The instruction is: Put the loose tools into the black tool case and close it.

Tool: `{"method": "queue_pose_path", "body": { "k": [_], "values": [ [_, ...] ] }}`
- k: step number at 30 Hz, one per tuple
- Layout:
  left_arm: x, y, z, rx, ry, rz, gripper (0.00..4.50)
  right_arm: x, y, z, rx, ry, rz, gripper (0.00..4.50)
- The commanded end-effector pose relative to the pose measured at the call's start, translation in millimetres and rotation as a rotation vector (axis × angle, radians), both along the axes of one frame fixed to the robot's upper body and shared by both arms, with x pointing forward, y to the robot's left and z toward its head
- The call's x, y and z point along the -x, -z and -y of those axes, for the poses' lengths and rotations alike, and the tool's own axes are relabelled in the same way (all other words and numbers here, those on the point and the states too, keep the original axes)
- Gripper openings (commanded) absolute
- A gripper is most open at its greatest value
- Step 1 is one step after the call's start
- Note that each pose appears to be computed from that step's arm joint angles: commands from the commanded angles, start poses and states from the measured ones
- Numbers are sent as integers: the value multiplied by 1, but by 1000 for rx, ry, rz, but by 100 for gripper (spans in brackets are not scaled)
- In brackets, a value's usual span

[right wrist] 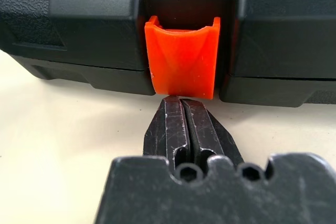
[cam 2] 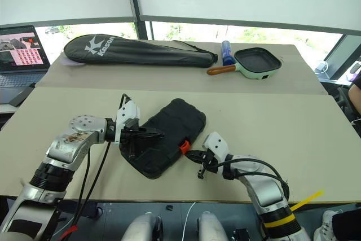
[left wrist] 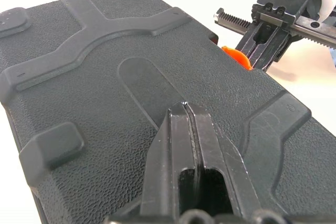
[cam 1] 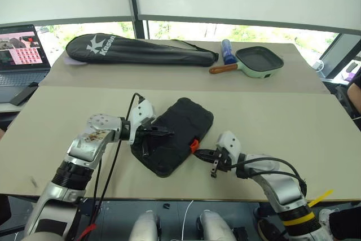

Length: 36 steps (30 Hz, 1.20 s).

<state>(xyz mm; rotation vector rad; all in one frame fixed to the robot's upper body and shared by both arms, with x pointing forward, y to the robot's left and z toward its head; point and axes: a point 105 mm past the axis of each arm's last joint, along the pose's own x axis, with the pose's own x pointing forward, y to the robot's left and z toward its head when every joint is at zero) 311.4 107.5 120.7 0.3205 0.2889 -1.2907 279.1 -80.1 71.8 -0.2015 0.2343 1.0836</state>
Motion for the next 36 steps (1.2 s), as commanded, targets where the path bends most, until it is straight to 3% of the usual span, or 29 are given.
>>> {"method": "queue_pose_path", "body": {
  "k": [1,11,27,32,34,35,36],
  "values": [
    [12,46,-7,-105,-28,-176,0,-3,-36,-11,-8,-68,114,8],
    [13,48,-6,-108,-22,-182,0,-3,-37,-14,70,-122,86,8],
    [15,54,-4,-110,-22,-194,0,-11,-52,-30,49,-166,113,8],
    [12,30,-7,12,-21,-90,0,0,-44,-3,82,-158,90,8],
    [11,15,-11,84,-30,-25,52,4,-44,11,75,-138,78,0],
    [11,5,-15,129,-48,9,71,8,-43,20,81,-138,71,60],
    [13,-2,-23,141,-65,41,114,13,-39,31,102,-131,44,86]
  ]
}}
